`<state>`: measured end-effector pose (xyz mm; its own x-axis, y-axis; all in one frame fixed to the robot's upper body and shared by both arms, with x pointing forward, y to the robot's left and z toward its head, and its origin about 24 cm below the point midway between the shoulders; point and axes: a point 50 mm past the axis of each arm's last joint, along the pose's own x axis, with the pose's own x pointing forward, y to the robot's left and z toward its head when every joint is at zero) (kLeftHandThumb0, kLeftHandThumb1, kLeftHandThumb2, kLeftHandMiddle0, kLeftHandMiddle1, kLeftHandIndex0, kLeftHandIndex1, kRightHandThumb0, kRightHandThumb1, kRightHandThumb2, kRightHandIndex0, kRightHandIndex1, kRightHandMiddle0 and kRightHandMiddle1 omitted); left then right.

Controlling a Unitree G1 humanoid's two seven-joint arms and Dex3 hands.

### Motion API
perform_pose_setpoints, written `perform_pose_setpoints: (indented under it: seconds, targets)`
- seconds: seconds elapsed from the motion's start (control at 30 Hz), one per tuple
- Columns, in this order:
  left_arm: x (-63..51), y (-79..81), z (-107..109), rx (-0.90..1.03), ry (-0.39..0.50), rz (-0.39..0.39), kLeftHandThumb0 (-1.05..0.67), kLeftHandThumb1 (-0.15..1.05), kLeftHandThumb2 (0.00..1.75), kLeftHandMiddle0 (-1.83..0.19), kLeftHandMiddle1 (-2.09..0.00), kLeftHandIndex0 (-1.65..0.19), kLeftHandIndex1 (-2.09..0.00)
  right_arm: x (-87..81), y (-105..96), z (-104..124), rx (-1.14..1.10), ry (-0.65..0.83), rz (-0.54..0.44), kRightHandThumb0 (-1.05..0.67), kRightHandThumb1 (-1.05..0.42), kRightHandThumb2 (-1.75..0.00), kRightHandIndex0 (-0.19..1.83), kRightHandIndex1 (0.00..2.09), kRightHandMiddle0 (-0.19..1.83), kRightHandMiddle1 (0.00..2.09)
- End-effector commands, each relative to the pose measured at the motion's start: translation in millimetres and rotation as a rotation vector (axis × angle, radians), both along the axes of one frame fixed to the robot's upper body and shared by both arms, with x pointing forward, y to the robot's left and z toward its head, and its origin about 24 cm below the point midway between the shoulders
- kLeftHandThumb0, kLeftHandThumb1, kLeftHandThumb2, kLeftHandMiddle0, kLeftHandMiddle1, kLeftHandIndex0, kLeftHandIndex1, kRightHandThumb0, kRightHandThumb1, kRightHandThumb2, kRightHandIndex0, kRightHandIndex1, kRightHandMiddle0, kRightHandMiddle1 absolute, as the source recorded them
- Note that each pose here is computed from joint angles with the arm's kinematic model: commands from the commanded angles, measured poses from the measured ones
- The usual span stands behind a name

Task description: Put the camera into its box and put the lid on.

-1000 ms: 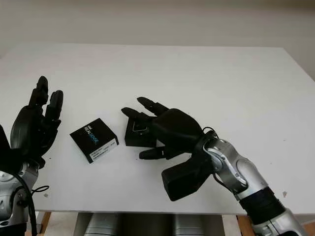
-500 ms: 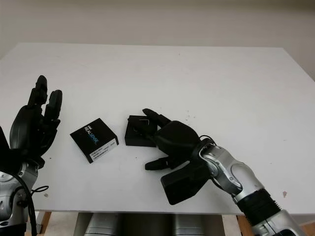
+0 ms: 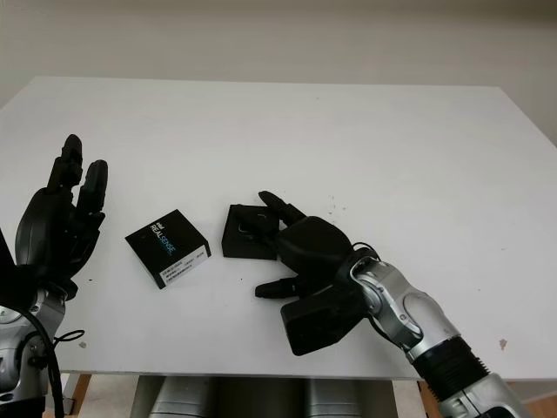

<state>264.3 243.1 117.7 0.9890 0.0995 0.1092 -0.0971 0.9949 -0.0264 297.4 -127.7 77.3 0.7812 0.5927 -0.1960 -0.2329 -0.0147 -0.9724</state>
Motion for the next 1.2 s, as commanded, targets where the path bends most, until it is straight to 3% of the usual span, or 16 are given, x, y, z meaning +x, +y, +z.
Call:
perform_pose_setpoints:
  seconds: [0.0, 0.17, 0.43, 0.6, 0.8, 0.93, 1.17]
  targets:
    - [0.3, 0.9, 3.4, 0.009, -0.011, 0.003, -0.68, 1.05, 0.34, 0.19, -0.01, 0.19, -0.04, -1.4, -3.4, -2.2, 0.008, 0.014, -0.018, -0.88, -1.05, -0.60, -0.18, 0.05, -0.13, 0.05]
    - [1.0, 0.3, 4.1, 0.004, -0.011, 0.003, -0.70, 1.05, 0.31, 0.19, -0.02, 0.19, -0.04, -0.5, -1.9, 11.0, 0.145, -0.006, -0.031, -0.88, -1.05, -0.62, -0.18, 0.05, -0.14, 0.05]
    - [0.6, -3.6, 18.5, 0.210, -0.020, 0.080, -0.61, 1.05, 0.22, 0.11, -0.07, 0.13, -0.08, 12.8, -14.4, 73.5, 0.581, -0.044, -0.106, -0.78, -1.05, -0.54, -0.16, 0.06, -0.11, 0.06]
    - [-3.9, -9.5, 23.7, 0.491, -0.026, 0.168, -0.62, 1.05, 0.13, -0.10, -0.11, -0.06, -0.16, 20.0, -31.2, 102.9, 0.730, -0.046, -0.156, -0.79, -1.05, -0.57, -0.16, 0.06, -0.11, 0.06]
    - [-10.9, -23.2, 27.4, 0.708, -0.058, 0.185, -0.59, 1.02, 0.07, -0.39, -0.18, -0.25, -0.26, 27.9, -48.9, 117.6, 0.802, -0.044, -0.232, -0.79, -1.05, -0.60, -0.17, 0.05, -0.10, 0.06]
    - [-13.1, -25.1, 29.0, 0.847, -0.034, 0.133, -0.64, 1.02, 0.06, -0.35, -0.14, -0.20, -0.23, 33.5, -58.6, 123.1, 0.882, -0.019, -0.272, -0.78, -1.05, -0.63, -0.16, 0.06, -0.10, 0.06]
    - [-15.9, -23.9, 30.8, 1.068, 0.106, -0.132, -0.82, 1.03, 0.08, 0.00, -0.01, 0.11, -0.04, 38.9, -73.9, 132.6, 1.056, 0.077, -0.286, -0.75, -1.05, -0.69, -0.19, 0.01, -0.18, 0.02]
